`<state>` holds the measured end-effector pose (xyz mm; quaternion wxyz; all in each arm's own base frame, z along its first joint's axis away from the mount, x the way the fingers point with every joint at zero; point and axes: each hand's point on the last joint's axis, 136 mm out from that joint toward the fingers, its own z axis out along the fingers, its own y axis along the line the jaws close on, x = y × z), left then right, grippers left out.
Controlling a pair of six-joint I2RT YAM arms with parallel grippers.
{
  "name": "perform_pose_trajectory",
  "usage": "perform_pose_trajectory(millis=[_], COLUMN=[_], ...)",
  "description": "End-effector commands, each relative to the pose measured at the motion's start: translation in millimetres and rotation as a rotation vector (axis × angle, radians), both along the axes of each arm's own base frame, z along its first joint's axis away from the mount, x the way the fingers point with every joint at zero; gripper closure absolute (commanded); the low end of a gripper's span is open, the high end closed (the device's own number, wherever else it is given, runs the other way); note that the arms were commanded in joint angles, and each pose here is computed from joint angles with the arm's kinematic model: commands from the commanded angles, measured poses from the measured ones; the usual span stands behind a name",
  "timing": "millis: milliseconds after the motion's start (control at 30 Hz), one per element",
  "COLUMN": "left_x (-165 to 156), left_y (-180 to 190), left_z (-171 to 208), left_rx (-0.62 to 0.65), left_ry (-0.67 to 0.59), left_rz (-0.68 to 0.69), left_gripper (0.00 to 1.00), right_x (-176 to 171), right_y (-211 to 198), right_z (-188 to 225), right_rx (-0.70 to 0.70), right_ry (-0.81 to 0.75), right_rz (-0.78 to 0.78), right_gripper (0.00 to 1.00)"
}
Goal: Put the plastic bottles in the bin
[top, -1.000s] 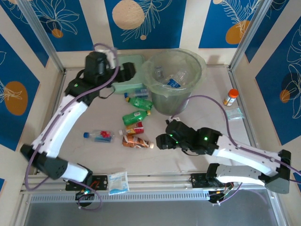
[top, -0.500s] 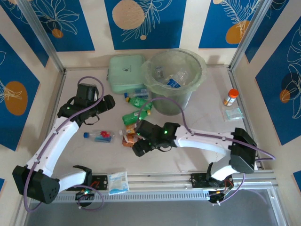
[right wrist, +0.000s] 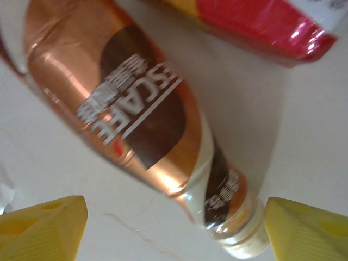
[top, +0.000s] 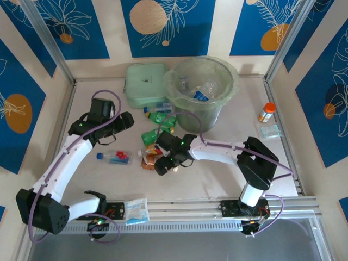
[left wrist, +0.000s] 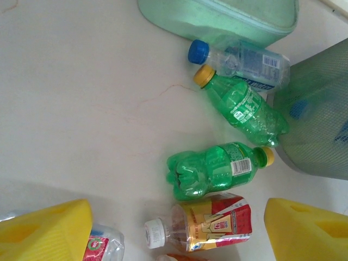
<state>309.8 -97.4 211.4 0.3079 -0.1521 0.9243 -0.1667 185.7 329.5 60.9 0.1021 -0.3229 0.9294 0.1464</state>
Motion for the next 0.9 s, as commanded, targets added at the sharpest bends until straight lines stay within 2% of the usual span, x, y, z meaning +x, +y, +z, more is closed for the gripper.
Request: perform_pose_trajectory(millis=[0,367,500,733,867], left_x=[-1.5,2.2,3.0,3.1,3.7], left_y=[0.9,-2.9,-4.2,-4.0,-4.5], left_z=[-6.8,-8.1,-8.7,-11.2,-12.1], left_rx=[-0.018,-0.033,-0.037,-0.035,-0.039], left_ry=[0.023,0.027,0.028,0.031,0.032], left_rz=[0.012,0.007,0.004,0.004,0.005], left_gripper=[0.18,0.18,0.19,0.19,0.2], right_x=[4.1,-6.0,-8.9,-17.3,-17.9], right_y=[15.5,15.3,15.0,14.0,12.8], right_z=[1.7,-18.4,-20.3,-24.3,-26.3], right_rx=[0.043,-0.017,-0.028,-0.06,-0.071], right_ry=[0.017,0.05,0.058,0.068,0.069], right_rz=[0.053,0.07,0.074,0.096,0.095], right_gripper=[0.15,0.24,0.32,0.24,0.29])
